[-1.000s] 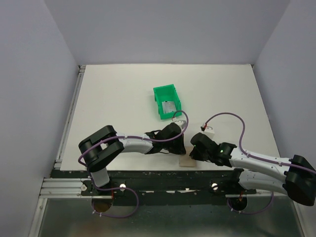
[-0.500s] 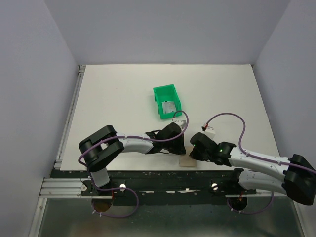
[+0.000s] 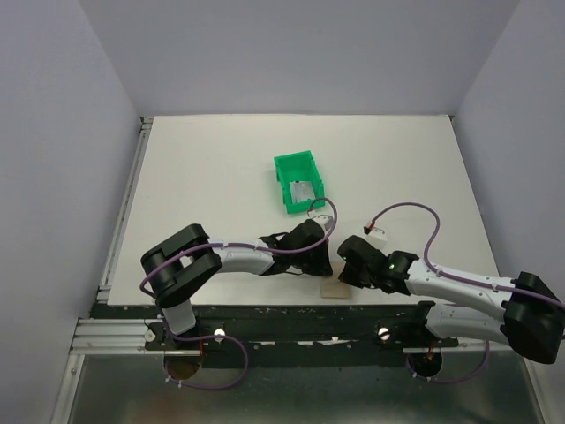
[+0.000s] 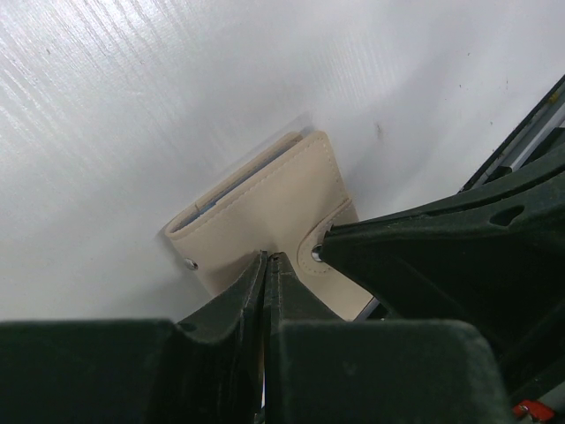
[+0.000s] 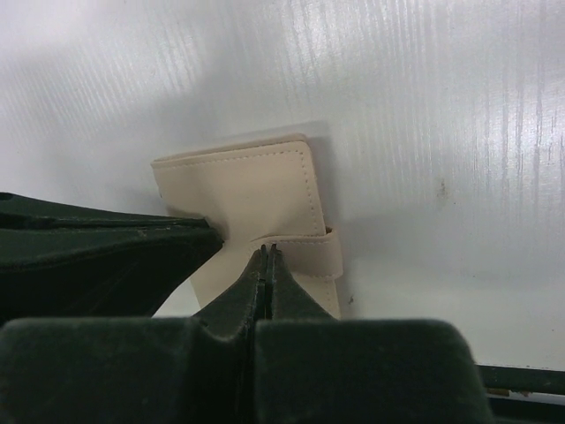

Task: Put the credit cards into the card holder
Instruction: Close the card holder at the center of the board.

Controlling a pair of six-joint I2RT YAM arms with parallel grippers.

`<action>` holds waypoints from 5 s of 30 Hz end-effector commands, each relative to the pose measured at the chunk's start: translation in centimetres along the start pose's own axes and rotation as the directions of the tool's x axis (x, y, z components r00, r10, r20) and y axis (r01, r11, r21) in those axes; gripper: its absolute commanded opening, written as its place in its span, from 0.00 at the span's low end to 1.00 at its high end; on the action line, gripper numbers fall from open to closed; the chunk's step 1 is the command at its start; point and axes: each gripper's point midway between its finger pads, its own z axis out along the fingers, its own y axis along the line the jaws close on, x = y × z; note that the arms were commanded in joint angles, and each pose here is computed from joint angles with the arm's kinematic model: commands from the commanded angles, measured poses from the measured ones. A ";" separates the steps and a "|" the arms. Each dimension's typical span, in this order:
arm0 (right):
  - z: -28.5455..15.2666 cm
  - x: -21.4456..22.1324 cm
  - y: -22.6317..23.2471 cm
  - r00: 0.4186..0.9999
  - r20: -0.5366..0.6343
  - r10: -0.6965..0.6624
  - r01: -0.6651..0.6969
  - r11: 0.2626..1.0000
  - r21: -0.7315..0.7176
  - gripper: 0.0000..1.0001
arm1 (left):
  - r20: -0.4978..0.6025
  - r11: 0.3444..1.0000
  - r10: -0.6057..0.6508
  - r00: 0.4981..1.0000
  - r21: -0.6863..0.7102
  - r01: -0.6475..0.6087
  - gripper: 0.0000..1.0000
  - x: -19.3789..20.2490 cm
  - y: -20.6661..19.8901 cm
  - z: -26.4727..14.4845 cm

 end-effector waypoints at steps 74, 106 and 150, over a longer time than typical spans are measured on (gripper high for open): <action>-2.4 -1.0 8.1 0.939 0.036 -0.343 0.344 0.924 -0.167 0.24 | 0.162 1.000 -0.012 0.987 -0.009 0.014 0.13 0.0 3.2 -7.3; -0.5 1.3 9.0 0.920 -0.050 -0.388 0.368 0.902 -0.227 0.14 | 0.130 0.998 -0.009 0.991 -0.062 0.017 0.14 3.0 4.5 -6.9; 1.3 1.9 6.9 0.902 -0.095 -0.420 0.408 0.904 -0.129 0.12 | 0.108 0.998 -0.018 0.994 -0.049 0.024 0.14 3.4 4.4 -6.3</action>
